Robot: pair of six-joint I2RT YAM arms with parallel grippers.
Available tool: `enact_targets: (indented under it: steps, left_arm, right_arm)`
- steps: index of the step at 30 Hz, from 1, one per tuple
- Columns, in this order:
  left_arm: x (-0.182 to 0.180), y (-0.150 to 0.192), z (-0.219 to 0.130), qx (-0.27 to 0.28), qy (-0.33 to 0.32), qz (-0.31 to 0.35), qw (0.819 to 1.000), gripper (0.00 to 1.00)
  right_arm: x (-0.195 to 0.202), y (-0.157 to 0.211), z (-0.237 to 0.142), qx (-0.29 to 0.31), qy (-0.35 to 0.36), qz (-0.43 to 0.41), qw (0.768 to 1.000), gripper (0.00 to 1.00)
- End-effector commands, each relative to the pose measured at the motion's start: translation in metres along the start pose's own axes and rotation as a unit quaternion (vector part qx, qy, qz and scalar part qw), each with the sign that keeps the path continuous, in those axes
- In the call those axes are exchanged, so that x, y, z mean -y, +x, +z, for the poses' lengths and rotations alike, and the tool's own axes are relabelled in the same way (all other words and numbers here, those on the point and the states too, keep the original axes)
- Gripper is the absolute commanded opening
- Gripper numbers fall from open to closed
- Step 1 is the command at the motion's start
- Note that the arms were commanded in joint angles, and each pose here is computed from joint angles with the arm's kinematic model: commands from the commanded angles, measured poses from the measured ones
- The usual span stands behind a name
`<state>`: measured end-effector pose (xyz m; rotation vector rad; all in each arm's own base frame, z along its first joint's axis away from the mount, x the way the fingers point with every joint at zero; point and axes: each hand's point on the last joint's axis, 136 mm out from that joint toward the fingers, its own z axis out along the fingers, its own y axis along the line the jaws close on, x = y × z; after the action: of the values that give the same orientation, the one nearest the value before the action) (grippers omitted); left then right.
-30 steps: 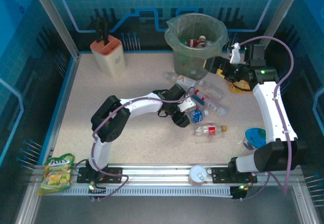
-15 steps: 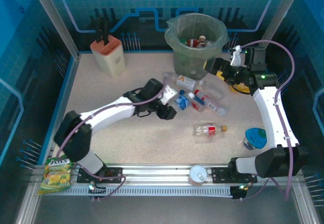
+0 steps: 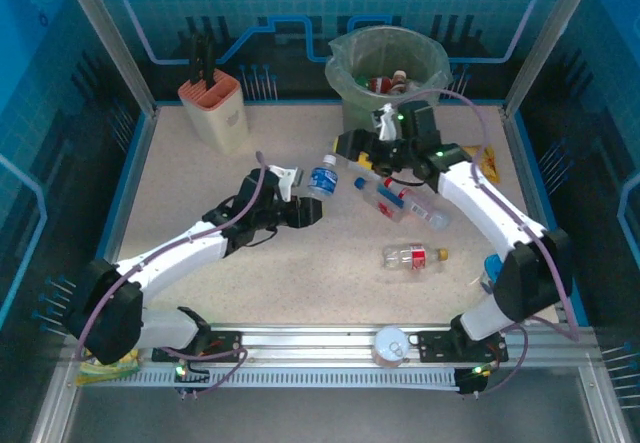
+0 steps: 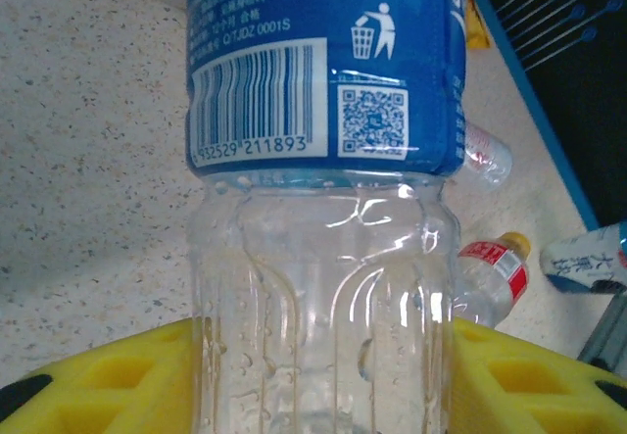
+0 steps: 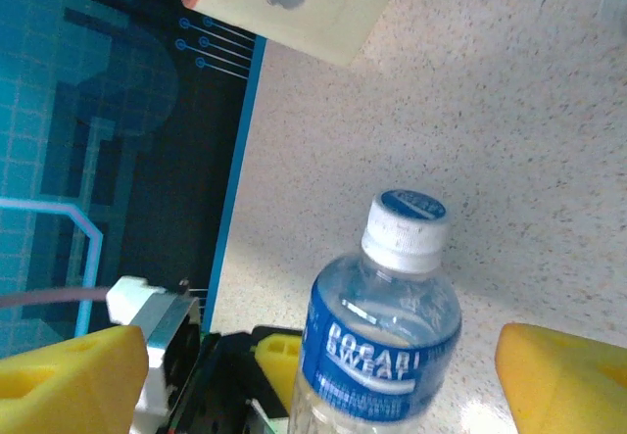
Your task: Put the plastic bottles in the bin
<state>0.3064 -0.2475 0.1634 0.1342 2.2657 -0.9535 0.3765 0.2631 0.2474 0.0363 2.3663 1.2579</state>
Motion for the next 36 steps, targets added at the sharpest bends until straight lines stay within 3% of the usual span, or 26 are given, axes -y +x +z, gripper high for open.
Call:
enact_targets:
  steps: [1, 7, 11, 18, 22, 29, 31, 33, 36]
  left_arm:
    - [0.024, -0.024, -0.006, 0.057, 0.056, -0.022, 0.997, 0.32]
    - [0.03, -0.03, -0.006, 0.076, 0.076, -0.012, 0.994, 0.32]
    - [0.033, -0.032, -0.001, 0.073, 0.086, -0.011, 0.993, 0.31]
    - [0.035, -0.03, 0.01, 0.06, 0.101, -0.019, 0.993, 0.31]
    - [0.033, -0.031, 0.011, 0.061, 0.098, -0.022, 0.993, 0.31]
    - [0.035, -0.032, 0.011, 0.059, 0.097, -0.02, 0.993, 0.36]
    - [0.035, -0.032, 0.012, 0.057, 0.097, -0.02, 0.993, 0.43]
    - [0.037, -0.033, 0.012, 0.057, 0.099, -0.019, 0.993, 0.57]
    - [0.044, -0.035, 0.008, 0.053, 0.112, -0.015, 0.992, 0.95]
  right_arm:
    - [-0.006, -0.013, 0.016, 0.024, -0.019, 0.012, 0.999, 0.92]
    - [0.004, 0.002, 0.039, -0.01, -0.003, 0.022, 1.0, 0.9]
    - [0.008, 0.005, 0.043, -0.017, -0.005, 0.026, 1.0, 0.78]
    - [0.001, 0.006, 0.046, -0.028, -0.023, 0.028, 0.999, 0.79]
    - [0.001, 0.007, 0.044, -0.03, -0.017, 0.024, 0.999, 0.68]
    - [-0.004, 0.004, 0.04, -0.026, -0.014, 0.017, 0.999, 0.57]
    - [-0.006, 0.001, 0.037, -0.024, -0.01, 0.01, 1.0, 0.55]
    - [-0.011, -0.003, 0.033, -0.019, -0.005, -0.002, 1.0, 0.53]
    - [-0.02, -0.015, 0.021, -0.005, 0.007, -0.033, 0.999, 0.52]
